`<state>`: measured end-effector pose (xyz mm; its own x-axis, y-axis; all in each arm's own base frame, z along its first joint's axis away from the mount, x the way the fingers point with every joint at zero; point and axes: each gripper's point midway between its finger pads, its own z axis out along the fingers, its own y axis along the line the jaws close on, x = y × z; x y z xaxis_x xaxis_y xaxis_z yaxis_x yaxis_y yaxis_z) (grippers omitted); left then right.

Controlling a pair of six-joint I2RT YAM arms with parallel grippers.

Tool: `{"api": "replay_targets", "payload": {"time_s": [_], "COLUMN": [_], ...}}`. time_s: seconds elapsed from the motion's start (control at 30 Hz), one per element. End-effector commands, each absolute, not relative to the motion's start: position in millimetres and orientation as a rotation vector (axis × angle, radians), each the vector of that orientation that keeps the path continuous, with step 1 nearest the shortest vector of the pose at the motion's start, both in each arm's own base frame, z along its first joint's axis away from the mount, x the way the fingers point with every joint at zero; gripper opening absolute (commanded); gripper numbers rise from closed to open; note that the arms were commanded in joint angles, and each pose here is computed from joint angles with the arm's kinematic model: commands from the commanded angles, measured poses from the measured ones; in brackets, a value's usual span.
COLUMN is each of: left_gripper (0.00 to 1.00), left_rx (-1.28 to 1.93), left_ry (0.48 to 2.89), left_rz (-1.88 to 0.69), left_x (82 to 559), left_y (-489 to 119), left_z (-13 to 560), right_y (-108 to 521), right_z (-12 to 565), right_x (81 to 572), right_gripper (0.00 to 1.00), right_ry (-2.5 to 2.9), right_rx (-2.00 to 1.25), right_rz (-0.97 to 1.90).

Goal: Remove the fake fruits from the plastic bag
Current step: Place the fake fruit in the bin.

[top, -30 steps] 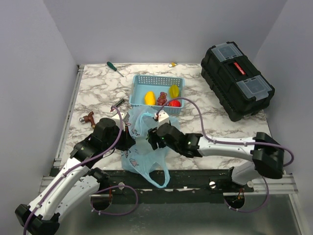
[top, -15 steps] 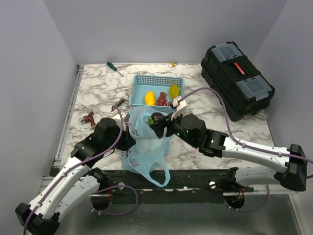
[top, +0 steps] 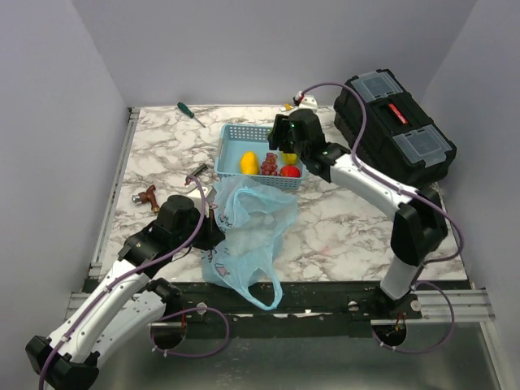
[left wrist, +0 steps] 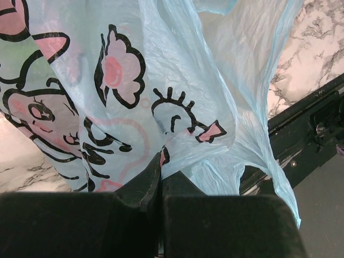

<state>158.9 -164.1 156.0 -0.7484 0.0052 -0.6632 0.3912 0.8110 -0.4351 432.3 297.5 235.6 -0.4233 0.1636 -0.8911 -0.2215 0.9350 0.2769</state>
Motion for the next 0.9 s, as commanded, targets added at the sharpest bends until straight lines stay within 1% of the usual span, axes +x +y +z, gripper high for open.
{"api": "replay_targets", "payload": {"time_s": [0.0, 0.13, 0.23, 0.27, 0.37, 0.5, 0.67, 0.7, 0.87], "left_gripper": [0.00, 0.00, 0.00, 0.00, 0.00, 0.00, 0.00, 0.00, 0.00], "left_rx": [0.277, 0.272, 0.274, 0.274, 0.277, 0.277, 0.277, 0.278, 0.282], "left_ry": [2.309, 2.297, 2.287, 2.288, 2.290, 2.285, 2.278, 2.281, 2.282], "left_rz": [-0.729, -0.729, -0.734, -0.735, -0.737, -0.738, -0.741, -0.742, -0.744], "left_x": [161, 161, 161, 161, 161, 161, 161, 161, 160], "left_y": [-162, -162, -162, -162, -162, -162, -162, -162, -163], "left_z": [158, 160, 162, 161, 161, 162, 163, 163, 162], "right_y": [303, 303, 309, 312, 317, 314, 311, 310, 302], "right_z": [204, 172, 154, 148, 134, 117, 112, 115, 140], "right_x": [457, 485, 497, 500, 504, 501, 493, 492, 482], "right_gripper": [0.01, 0.01, 0.01, 0.02, 0.10, 0.27, 0.65, 0.69, 0.80], "right_ry": [2.089, 2.149, 2.165, 2.179, 2.218, 2.260, 2.272, 2.269, 2.239], "right_rx": [-0.024, 0.026, 0.002, -0.014, -0.040, -0.049, -0.074, -0.079, -0.085], "right_rz": [0.385, 0.333, 0.304, 0.301, 0.285, 0.253, 0.253, 0.252, 0.261]}}
